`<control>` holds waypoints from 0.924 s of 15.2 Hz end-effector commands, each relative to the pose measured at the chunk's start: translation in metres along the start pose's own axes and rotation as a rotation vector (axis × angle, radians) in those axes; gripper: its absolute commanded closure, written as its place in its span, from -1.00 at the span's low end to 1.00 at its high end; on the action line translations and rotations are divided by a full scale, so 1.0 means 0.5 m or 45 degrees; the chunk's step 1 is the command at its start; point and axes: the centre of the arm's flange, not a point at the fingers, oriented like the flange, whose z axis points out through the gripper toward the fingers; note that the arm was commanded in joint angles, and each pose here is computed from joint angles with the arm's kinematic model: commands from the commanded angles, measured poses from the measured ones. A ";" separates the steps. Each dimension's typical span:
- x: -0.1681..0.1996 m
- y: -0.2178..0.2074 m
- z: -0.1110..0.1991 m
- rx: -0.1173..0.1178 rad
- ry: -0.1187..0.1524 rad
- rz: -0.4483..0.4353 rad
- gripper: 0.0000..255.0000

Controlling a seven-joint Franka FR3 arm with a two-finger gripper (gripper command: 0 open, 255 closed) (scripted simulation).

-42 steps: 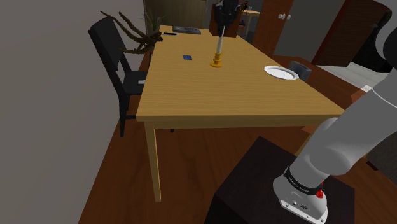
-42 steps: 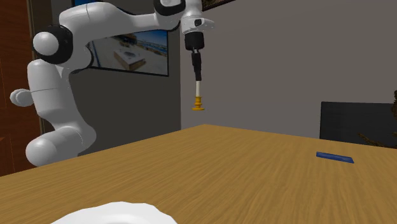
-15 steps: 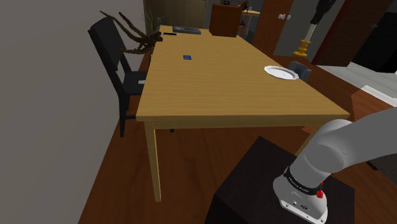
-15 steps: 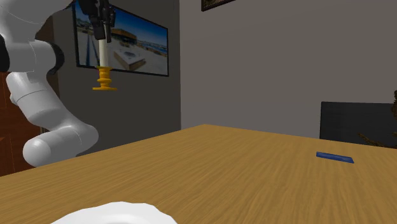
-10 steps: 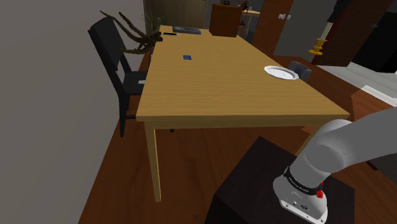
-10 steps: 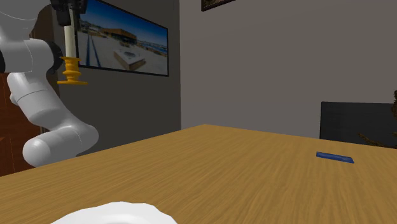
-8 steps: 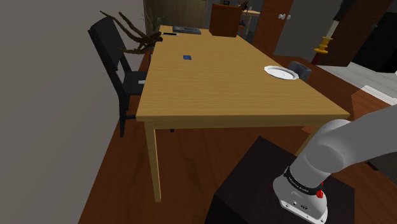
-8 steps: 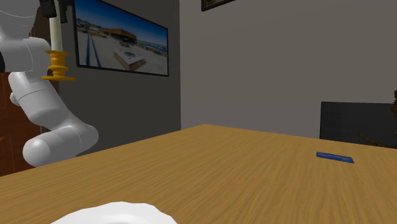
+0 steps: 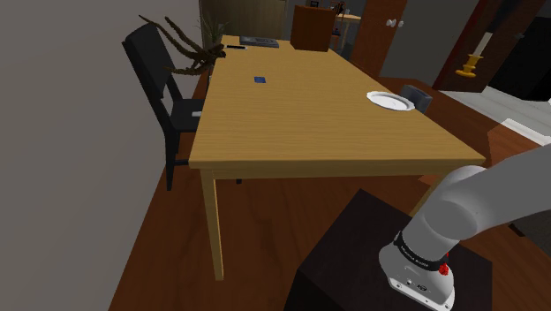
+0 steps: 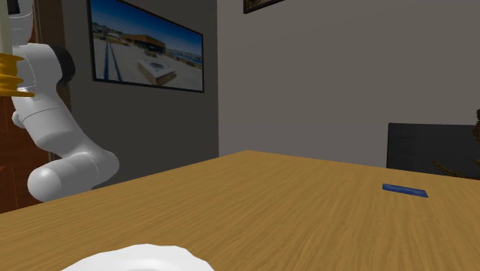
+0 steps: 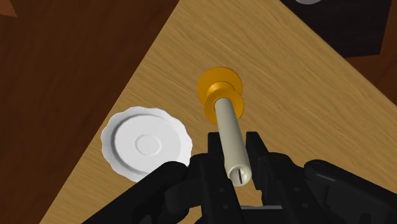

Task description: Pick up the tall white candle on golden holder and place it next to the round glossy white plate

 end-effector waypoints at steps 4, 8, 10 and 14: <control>-0.007 0.001 0.054 -0.001 0.000 -0.001 1.00; -0.012 0.001 0.096 -0.001 0.000 -0.001 1.00; -0.014 0.001 0.117 -0.001 0.000 -0.001 1.00; -0.019 0.001 0.159 -0.001 0.000 -0.001 1.00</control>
